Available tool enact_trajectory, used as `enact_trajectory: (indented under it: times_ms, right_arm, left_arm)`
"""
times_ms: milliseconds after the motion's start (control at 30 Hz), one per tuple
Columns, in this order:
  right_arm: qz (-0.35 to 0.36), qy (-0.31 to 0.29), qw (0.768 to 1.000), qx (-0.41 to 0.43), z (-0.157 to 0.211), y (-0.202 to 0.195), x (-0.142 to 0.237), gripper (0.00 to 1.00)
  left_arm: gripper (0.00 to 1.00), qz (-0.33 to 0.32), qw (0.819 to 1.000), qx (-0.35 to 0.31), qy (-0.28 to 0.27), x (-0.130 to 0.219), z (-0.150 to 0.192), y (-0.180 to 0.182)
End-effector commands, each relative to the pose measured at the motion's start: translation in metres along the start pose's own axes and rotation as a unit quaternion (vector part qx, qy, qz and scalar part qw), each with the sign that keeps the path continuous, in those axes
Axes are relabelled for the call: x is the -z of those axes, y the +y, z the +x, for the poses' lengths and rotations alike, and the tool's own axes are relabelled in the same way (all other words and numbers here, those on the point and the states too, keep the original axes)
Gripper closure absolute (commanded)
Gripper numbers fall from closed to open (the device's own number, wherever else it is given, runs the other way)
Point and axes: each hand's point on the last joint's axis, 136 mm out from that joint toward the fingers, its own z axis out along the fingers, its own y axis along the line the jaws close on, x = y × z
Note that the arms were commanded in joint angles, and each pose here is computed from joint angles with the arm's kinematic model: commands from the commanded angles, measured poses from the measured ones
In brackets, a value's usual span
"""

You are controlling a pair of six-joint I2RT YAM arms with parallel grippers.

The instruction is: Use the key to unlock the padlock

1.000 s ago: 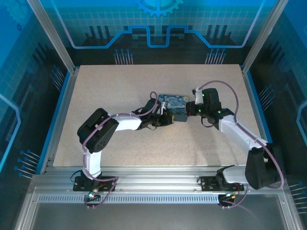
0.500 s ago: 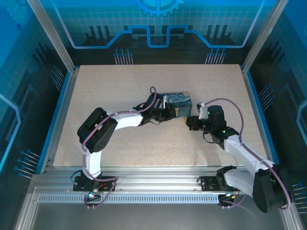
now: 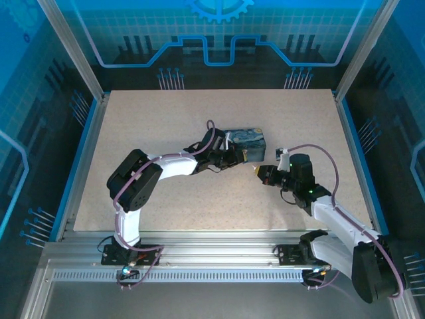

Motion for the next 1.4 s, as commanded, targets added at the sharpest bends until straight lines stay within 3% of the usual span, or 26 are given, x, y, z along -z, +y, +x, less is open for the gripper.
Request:
enact_trajectory:
  times_ms: [0,333,633,967,1367]
  right_arm:
    - [-0.018,-0.018,1.000,-0.015,-0.009,0.006,0.002,1.00]
    - [-0.027,-0.028,0.997,-0.064,-0.031,0.013,-0.001,1.00]
    - [-0.029,-0.050,0.991,-0.123,-0.058,-0.005,0.007,1.00]
    - [-0.042,-0.045,0.982,-0.179,-0.041,-0.039,-0.005,1.00]
    - [-0.065,-0.017,0.980,-0.187,-0.015,-0.023,-0.033,1.00]
  left_arm:
    - [1.00,0.040,0.999,-0.011,-0.011,0.010,-0.012,-0.026]
    - [1.00,0.045,0.999,-0.006,-0.009,0.011,-0.010,-0.025]
    - [1.00,0.048,0.999,-0.005,-0.010,0.012,-0.009,-0.024]
    - [1.00,0.062,0.998,0.004,-0.009,0.010,-0.010,-0.028]
    - [1.00,0.066,0.998,0.006,-0.009,0.014,-0.012,-0.029]
